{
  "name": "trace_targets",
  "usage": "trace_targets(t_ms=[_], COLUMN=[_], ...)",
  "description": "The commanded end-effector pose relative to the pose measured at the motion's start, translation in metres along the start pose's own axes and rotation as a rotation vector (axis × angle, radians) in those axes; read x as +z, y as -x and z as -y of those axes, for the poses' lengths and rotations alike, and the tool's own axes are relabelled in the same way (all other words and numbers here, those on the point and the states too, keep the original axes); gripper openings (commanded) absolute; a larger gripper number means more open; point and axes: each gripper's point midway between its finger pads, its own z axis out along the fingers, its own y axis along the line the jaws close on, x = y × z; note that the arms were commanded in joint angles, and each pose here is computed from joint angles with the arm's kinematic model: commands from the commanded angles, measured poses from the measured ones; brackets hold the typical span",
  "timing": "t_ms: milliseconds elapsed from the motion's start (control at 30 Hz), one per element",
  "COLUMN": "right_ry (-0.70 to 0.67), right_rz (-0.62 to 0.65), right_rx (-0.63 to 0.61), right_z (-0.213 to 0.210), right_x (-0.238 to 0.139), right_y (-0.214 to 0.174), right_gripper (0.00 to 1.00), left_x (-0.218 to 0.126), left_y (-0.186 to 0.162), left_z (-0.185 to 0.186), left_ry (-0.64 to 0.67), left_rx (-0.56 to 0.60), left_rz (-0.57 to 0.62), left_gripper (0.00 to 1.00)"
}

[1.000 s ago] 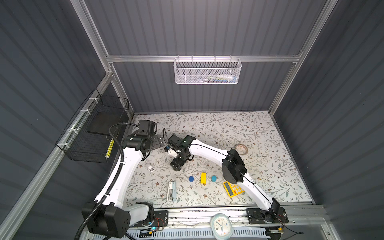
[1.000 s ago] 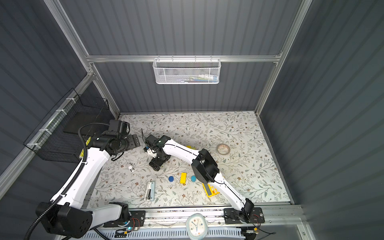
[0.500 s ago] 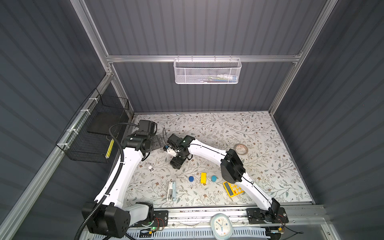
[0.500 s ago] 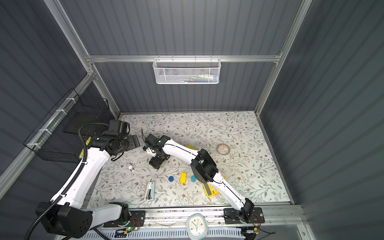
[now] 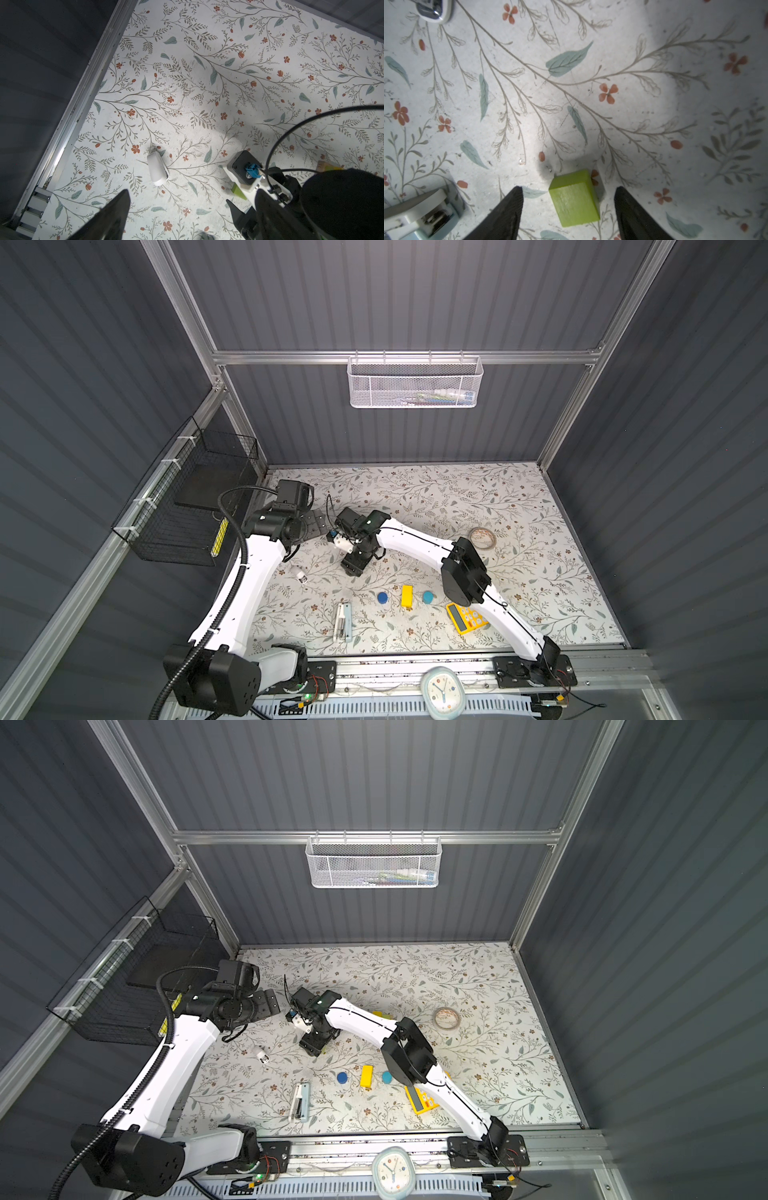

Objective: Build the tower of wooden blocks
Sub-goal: 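Reach the right gripper across to the loose lime-green cube and grasp it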

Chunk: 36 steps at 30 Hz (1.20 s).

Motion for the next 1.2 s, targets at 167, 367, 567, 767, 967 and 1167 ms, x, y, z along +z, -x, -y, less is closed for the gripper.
trace_targets(t_ms=[167,367,567,767,967,1167], right_ry=[0.021,0.0,-0.011,-0.015,-0.023,-0.037], right_rz=[-0.078,-0.102,-0.109,-0.108,-0.105,-0.093], right_rx=[0.037,0.044,0.062,0.077,0.106,0.156], right_z=[-0.002,-0.001,-0.001,-0.002,-0.002,-0.001], right_x=[0.015,0.012,0.009,0.008,0.004,-0.002], right_y=[-0.022,-0.029,-0.032,-0.033,-0.033,-0.033], right_gripper=[0.62,0.56,0.47,0.34,0.21,0.15], left_x=[-0.005,-0.005,-0.004,-0.003,-0.003,-0.002], left_y=[0.003,0.002,0.0,-0.001,-0.001,-0.001], left_z=[0.0,0.001,0.001,0.001,0.001,0.003], left_ry=[-0.017,-0.021,-0.024,-0.027,-0.028,-0.033], left_rx=[0.006,0.004,0.002,0.003,0.003,0.003], left_rz=[0.013,0.013,0.009,0.008,0.008,0.007], left_gripper=[0.94,0.94,0.94,0.94,0.94,0.94])
